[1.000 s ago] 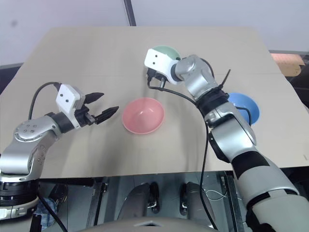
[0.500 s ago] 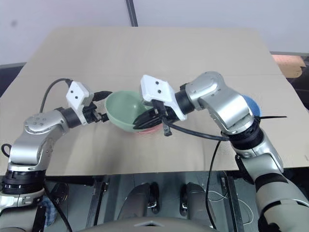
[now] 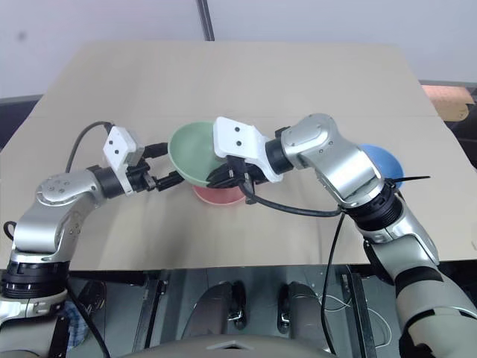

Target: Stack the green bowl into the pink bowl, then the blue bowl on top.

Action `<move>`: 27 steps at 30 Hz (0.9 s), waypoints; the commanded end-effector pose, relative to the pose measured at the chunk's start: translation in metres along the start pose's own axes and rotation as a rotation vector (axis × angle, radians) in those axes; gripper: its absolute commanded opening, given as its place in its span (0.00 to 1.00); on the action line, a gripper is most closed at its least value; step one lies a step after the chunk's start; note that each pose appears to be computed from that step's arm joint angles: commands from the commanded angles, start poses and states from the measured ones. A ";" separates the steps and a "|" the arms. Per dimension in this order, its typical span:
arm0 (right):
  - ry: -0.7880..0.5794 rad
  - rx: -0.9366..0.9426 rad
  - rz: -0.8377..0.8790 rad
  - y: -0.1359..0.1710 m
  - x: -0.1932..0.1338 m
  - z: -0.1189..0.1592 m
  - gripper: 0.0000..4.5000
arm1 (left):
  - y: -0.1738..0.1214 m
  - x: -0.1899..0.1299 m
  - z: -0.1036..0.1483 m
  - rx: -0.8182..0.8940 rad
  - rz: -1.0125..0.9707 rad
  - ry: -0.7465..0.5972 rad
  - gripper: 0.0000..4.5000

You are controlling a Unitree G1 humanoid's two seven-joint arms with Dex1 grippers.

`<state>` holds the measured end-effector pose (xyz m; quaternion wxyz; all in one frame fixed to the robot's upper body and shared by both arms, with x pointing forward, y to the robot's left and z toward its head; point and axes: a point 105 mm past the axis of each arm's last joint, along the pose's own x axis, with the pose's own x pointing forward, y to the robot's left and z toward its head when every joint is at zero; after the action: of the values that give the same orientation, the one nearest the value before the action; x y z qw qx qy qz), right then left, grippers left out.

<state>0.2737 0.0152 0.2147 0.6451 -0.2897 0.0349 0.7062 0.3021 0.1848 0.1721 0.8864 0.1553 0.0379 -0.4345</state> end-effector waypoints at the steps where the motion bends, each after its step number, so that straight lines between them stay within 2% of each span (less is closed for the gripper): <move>1: -0.011 -0.068 0.003 0.000 0.002 0.011 0.03 | -0.010 -0.010 0.020 0.047 -0.082 -0.035 0.87; 6: -0.012 -0.071 0.008 0.000 0.004 0.010 0.03 | -0.003 -0.011 0.020 0.069 -0.064 -0.019 0.87; 8: -0.016 -0.078 0.011 0.001 0.004 0.011 0.19 | -0.004 -0.011 0.019 0.070 -0.069 -0.016 0.87; 9: -0.017 -0.080 0.012 0.002 0.004 0.011 0.22 | -0.004 -0.010 0.019 0.070 -0.072 -0.015 0.87; 11: -0.018 -0.077 0.016 0.003 0.004 0.012 0.44 | -0.005 -0.010 0.018 0.070 -0.075 -0.012 0.87; 12: -0.019 -0.070 0.011 0.003 0.003 0.012 0.50 | -0.005 -0.010 0.017 0.070 -0.075 -0.011 0.87; 14: -0.016 -0.056 -0.005 0.001 0.002 0.013 0.69 | -0.005 -0.010 0.017 0.069 -0.076 -0.011 0.87; 27: 0.055 0.002 -0.179 -0.017 -0.048 -0.004 0.69 | -0.011 -0.010 0.020 0.058 -0.119 -0.027 0.87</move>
<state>0.2952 -0.0239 0.2269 0.6999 -0.3069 0.0534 0.6427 0.2898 0.1819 0.1787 0.8603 0.1632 0.0420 -0.4811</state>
